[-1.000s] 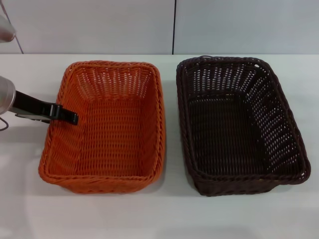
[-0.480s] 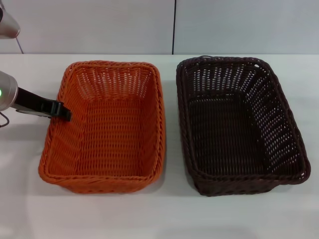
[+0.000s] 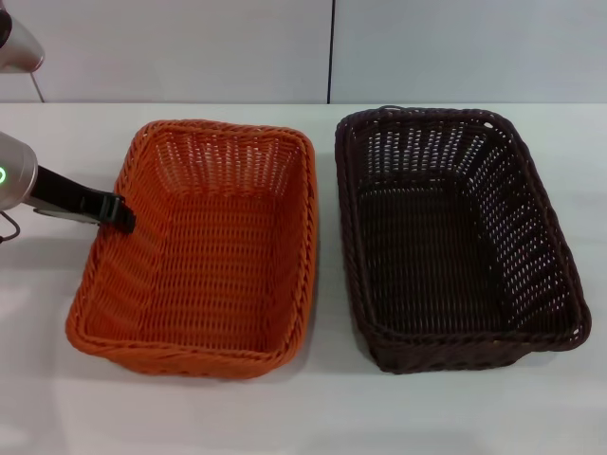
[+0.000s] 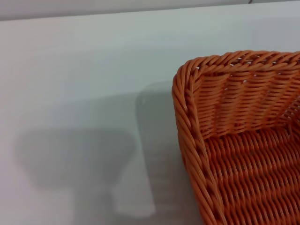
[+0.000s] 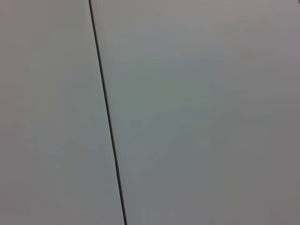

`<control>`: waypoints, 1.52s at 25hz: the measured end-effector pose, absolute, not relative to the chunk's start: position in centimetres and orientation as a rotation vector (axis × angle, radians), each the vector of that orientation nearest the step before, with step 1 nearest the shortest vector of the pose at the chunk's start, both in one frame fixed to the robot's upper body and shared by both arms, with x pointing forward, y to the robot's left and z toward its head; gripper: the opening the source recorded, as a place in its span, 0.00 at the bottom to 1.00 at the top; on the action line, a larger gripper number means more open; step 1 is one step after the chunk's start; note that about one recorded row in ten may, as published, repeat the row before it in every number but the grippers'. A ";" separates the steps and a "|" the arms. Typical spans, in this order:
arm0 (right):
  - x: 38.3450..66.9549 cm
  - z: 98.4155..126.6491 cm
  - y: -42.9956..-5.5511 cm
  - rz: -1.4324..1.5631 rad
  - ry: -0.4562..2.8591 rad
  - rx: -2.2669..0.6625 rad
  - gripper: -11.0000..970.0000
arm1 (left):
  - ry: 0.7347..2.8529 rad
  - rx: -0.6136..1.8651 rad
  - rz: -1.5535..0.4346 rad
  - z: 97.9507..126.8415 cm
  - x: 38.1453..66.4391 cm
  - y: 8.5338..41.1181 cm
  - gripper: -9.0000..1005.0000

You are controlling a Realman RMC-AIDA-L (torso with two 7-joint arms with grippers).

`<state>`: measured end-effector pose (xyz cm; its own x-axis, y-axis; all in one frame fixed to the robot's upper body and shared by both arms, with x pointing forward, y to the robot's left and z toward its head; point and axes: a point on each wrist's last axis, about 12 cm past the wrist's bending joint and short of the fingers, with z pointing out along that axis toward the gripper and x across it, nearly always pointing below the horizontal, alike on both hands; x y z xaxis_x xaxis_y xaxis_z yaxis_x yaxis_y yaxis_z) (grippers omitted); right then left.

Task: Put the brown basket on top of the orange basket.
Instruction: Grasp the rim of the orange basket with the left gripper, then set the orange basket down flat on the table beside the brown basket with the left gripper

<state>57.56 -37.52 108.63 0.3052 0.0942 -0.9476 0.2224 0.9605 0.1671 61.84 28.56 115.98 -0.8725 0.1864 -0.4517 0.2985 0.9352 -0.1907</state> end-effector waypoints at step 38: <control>58.8 108.6 -35.5 -0.027 1.289 0.243 0.59 | 2.302 0.789 -0.134 116.7 65.7 19.0 0.18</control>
